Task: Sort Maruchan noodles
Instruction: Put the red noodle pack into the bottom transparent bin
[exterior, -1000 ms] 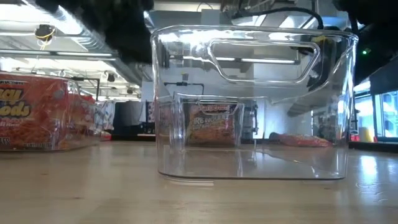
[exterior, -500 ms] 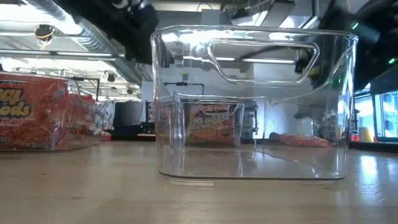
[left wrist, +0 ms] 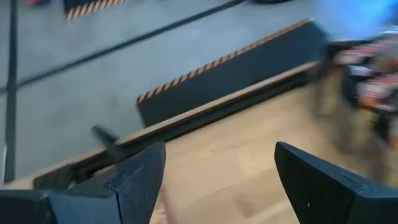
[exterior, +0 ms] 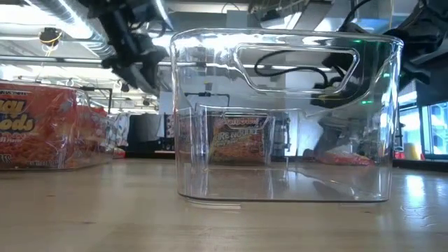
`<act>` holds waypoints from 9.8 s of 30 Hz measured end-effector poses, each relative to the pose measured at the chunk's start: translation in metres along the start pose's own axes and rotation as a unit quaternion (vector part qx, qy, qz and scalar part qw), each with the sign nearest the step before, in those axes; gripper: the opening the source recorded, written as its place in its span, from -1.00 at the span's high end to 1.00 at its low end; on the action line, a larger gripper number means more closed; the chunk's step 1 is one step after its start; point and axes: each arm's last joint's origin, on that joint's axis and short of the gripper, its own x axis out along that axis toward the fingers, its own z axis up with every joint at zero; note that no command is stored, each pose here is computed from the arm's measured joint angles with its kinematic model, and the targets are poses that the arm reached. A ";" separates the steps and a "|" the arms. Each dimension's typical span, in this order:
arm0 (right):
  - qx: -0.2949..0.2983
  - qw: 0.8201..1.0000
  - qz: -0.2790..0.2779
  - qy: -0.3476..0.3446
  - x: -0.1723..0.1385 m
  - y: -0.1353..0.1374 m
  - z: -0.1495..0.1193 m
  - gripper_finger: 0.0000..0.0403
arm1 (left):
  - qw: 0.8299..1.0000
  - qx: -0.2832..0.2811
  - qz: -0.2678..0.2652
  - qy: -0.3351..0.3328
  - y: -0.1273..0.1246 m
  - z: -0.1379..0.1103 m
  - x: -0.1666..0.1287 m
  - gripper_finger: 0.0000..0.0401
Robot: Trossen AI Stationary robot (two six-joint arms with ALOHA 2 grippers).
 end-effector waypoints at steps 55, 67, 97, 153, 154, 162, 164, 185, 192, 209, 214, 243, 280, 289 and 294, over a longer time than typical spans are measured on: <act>0.018 0.996 0.083 0.000 0.007 -0.005 0.010 1.00 | 0.898 0.230 -0.100 0.360 -0.030 0.002 0.126 -0.45; 0.018 0.996 0.083 0.001 0.008 -0.005 0.009 1.00 | 0.926 0.077 -0.059 0.366 0.047 0.016 0.141 -0.45; 0.005 0.994 0.105 0.005 0.020 0.003 0.005 1.00 | 0.856 -0.034 -0.231 0.461 0.060 -0.039 0.196 -0.19; 0.000 0.984 0.178 -0.022 -0.074 0.025 -0.007 1.00 | 0.898 0.283 -0.337 0.001 -0.185 -0.035 -0.119 1.00; 0.002 0.983 0.183 -0.028 -0.079 0.026 -0.008 1.00 | 0.896 0.289 -0.336 -0.001 -0.192 -0.037 -0.123 1.00; -0.002 0.985 0.168 -0.031 -0.087 0.027 -0.015 1.00 | 0.883 0.345 -0.317 0.014 -0.259 -0.051 -0.128 1.00; -0.005 0.985 0.172 -0.025 -0.087 0.027 -0.015 1.00 | 0.882 0.357 -0.307 0.022 -0.273 -0.056 -0.121 1.00; -0.009 0.985 0.174 -0.016 -0.086 0.027 -0.017 1.00 | 0.878 0.411 -0.221 0.106 -0.325 -0.117 -0.037 0.93; -0.008 0.984 0.175 -0.017 -0.086 0.027 -0.016 1.00 | 0.881 0.403 -0.224 0.106 -0.326 -0.116 -0.036 0.63; -0.060 0.950 0.303 0.035 -0.129 0.034 0.014 1.00 | 0.869 0.399 -0.292 0.007 -0.317 -0.112 -0.127 0.43; -0.077 0.894 0.429 0.104 -0.168 0.048 0.010 1.00 | 0.852 0.406 -0.328 -0.034 -0.325 -0.141 -0.153 0.43; -0.066 0.852 0.366 0.369 -0.192 0.116 -0.103 1.00 | 0.820 0.279 -0.479 -0.140 -0.337 -0.214 -0.180 0.43; 0.150 0.911 0.314 0.223 -0.123 -0.006 -0.077 0.32 | 0.813 0.221 -0.514 -0.160 -0.343 -0.201 -0.182 0.43; 0.139 0.911 0.322 0.216 -0.123 -0.005 -0.076 -0.68 | 0.809 0.188 -0.538 -0.147 -0.349 -0.176 -0.160 0.43; 0.136 0.905 0.344 0.210 -0.121 -0.002 -0.078 -0.80 | 0.814 0.184 -0.532 -0.143 -0.356 -0.170 -0.146 0.43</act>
